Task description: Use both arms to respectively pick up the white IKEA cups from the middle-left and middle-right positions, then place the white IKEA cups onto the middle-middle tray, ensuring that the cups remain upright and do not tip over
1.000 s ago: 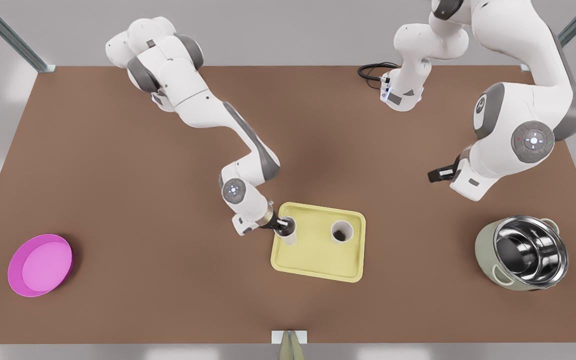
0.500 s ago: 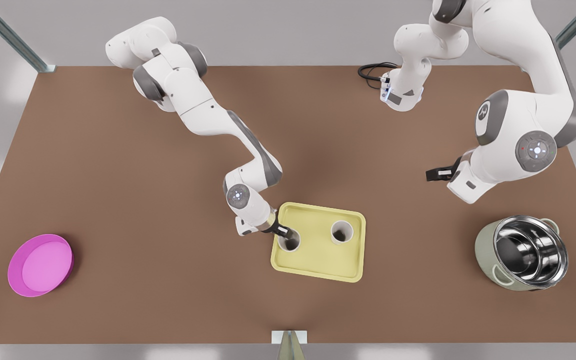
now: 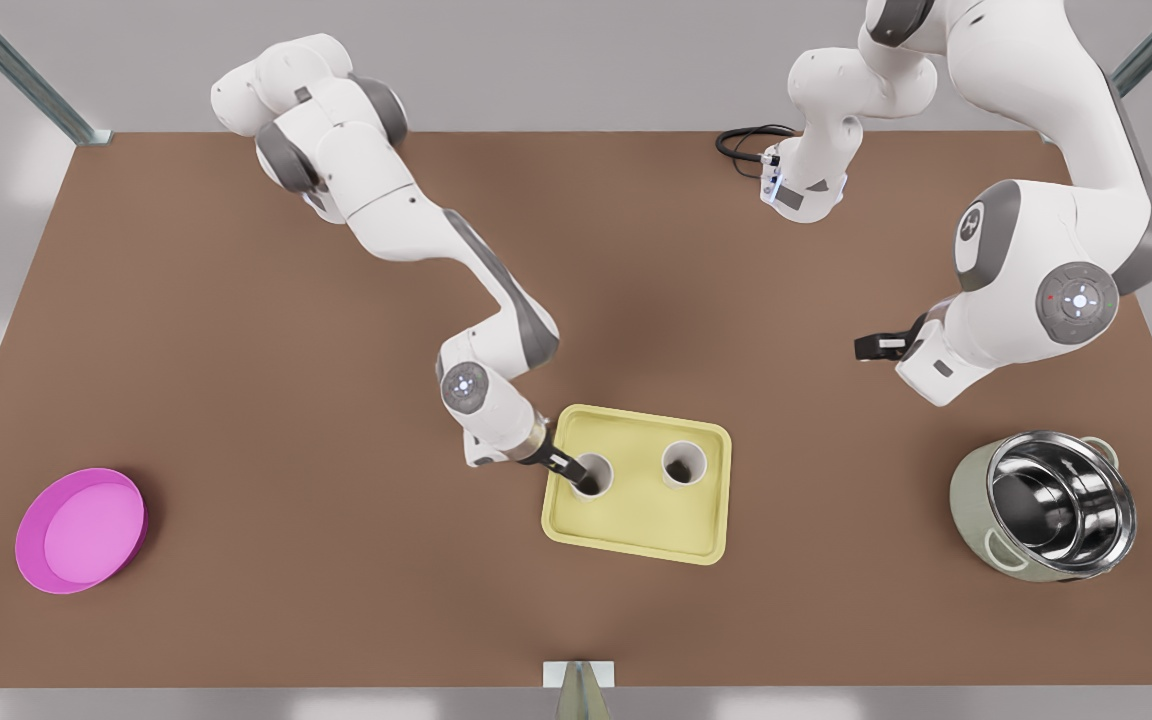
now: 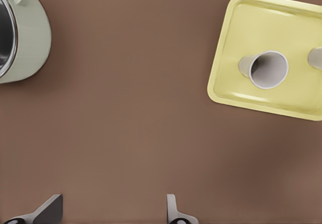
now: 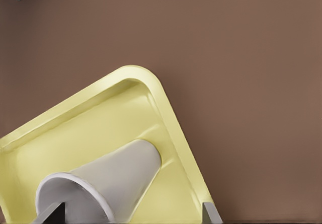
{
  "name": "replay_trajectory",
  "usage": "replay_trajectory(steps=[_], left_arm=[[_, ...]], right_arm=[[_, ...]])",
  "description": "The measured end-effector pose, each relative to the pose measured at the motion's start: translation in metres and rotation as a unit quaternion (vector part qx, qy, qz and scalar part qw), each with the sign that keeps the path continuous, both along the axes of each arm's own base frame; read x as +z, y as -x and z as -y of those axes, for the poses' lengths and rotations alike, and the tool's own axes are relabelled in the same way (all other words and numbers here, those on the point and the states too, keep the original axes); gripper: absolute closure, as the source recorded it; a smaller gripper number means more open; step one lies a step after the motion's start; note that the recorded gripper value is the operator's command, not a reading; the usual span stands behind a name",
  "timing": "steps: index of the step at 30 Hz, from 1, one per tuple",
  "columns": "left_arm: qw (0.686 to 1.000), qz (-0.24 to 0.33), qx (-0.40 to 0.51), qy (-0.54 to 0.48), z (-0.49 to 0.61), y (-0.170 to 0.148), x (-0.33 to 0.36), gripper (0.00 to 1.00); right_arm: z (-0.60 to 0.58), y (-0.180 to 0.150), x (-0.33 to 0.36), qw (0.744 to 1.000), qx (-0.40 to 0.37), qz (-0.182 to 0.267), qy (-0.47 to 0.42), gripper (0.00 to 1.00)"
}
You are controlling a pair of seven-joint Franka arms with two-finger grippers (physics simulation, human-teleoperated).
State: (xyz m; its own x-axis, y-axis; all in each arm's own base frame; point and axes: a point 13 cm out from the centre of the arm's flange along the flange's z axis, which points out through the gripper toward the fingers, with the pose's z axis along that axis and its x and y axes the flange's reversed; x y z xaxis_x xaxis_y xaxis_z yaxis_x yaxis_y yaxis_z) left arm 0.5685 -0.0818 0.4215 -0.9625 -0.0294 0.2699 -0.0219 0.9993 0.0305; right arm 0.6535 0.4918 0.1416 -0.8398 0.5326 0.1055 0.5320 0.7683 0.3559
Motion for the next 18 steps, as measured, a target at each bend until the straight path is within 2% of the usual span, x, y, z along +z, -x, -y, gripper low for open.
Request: replay_trajectory(steps=[4,7,8,9,11,12,14,16,18], left_arm=[[1.000,0.000,-0.005,0.002,0.000,0.003,0.007,0.00],[1.000,-0.006,-0.018,0.004,0.011,0.009,0.011,0.00],[1.000,-0.009,-0.025,0.005,0.017,0.012,0.012,0.00],[1.000,-0.012,-0.028,0.006,0.019,0.014,0.012,0.00],[1.000,-0.009,-0.029,0.007,0.020,0.014,0.019,0.00],[1.000,-0.010,-0.029,0.008,0.019,0.014,0.020,0.00],[0.999,-0.013,-0.029,0.007,0.017,0.014,0.020,0.00],[0.999,-0.016,-0.027,0.007,0.014,0.014,0.019,0.00],[1.000,-0.016,-0.024,0.008,0.009,0.015,0.019,0.00]], right_arm=[[0.025,-0.012,0.040,1.000,-0.014,-0.012,-0.004,0.00],[0.144,-0.062,0.053,0.998,-0.050,-0.038,0.015,0.00],[0.194,-0.070,0.055,0.997,-0.038,-0.037,0.052,0.00],[0.235,-0.074,0.073,0.995,-0.013,-0.027,0.096,0.00],[0.301,-0.072,0.181,0.989,0.015,0.010,0.143,0.00],[0.333,-0.062,0.246,0.987,0.019,0.027,0.154,0.00],[0.392,-0.014,0.328,0.985,0.028,0.029,0.170,0.00],[0.425,0.033,0.352,0.982,0.047,0.006,0.184,0.00],[0.438,0.063,0.356,0.979,0.074,-0.016,0.190,0.00]])
